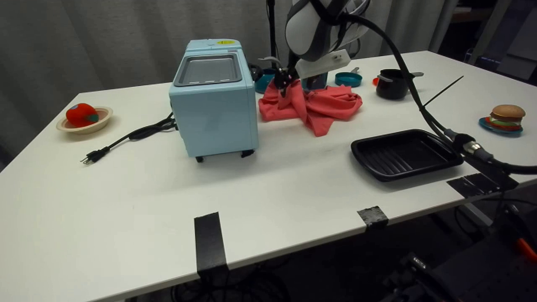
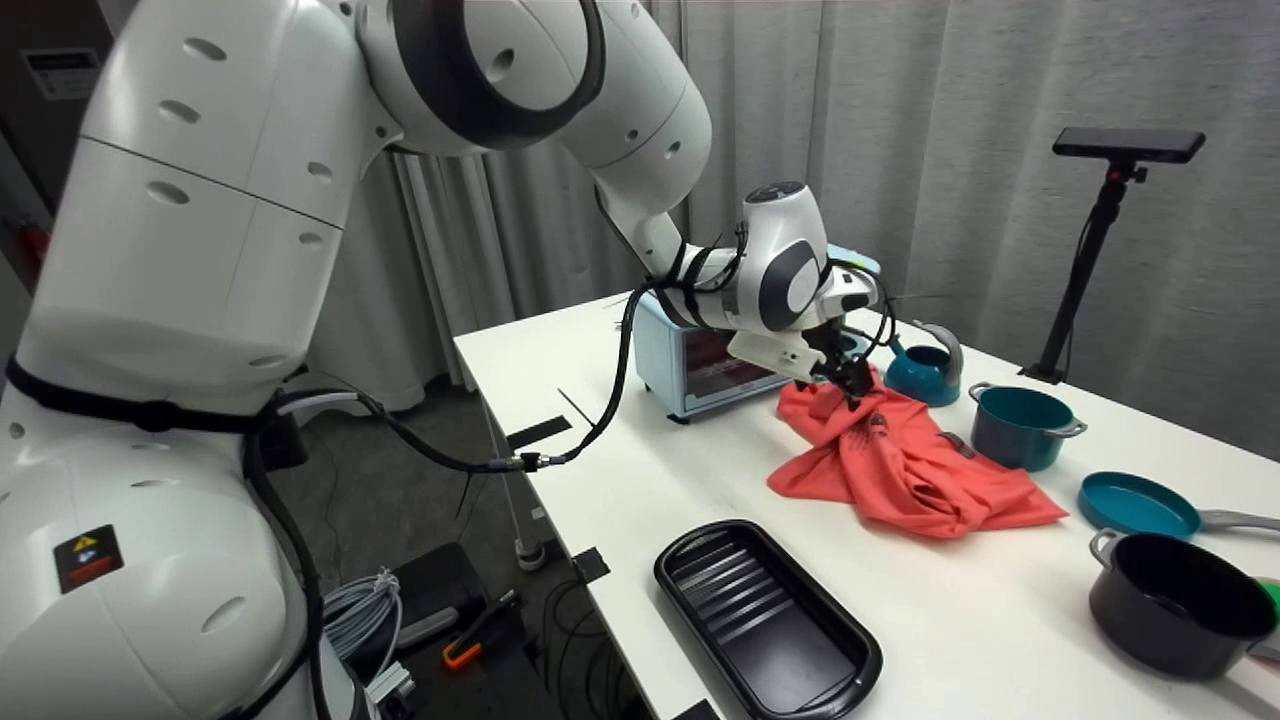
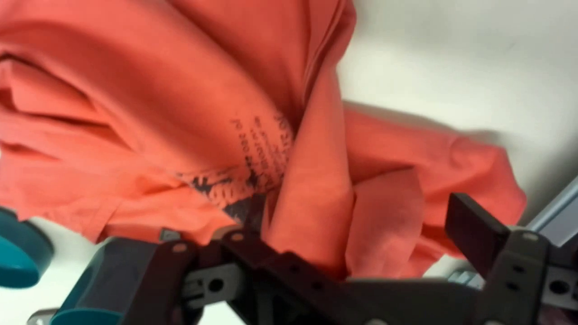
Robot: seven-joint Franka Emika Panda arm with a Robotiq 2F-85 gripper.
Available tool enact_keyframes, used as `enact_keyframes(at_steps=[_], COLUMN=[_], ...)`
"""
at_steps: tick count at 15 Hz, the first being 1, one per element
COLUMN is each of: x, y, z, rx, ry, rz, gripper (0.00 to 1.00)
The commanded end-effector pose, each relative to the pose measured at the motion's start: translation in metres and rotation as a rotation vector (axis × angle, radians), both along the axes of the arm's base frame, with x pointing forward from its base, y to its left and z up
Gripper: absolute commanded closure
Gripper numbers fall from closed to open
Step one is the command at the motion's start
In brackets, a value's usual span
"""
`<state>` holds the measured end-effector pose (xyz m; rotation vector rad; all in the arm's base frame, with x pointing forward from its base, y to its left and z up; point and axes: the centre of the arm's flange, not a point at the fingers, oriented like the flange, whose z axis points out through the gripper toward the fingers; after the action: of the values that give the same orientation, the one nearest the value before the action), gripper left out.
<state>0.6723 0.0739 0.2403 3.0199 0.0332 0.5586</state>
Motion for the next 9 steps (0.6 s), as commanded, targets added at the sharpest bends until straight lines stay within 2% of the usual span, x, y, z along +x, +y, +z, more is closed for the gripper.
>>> enact_keyframes(at_steps=[1,5,9], x=[-0.014,-0.024,-0.019], y=[-0.009,-0.016,-0.019], z=[-0.017,-0.048,-0.071], rx=[0.022,0.011,0.011], ry=[0.117,0.224,0.28], rz=[0.001,0.002,0.017], gripper=[0.0,0.0,0.0])
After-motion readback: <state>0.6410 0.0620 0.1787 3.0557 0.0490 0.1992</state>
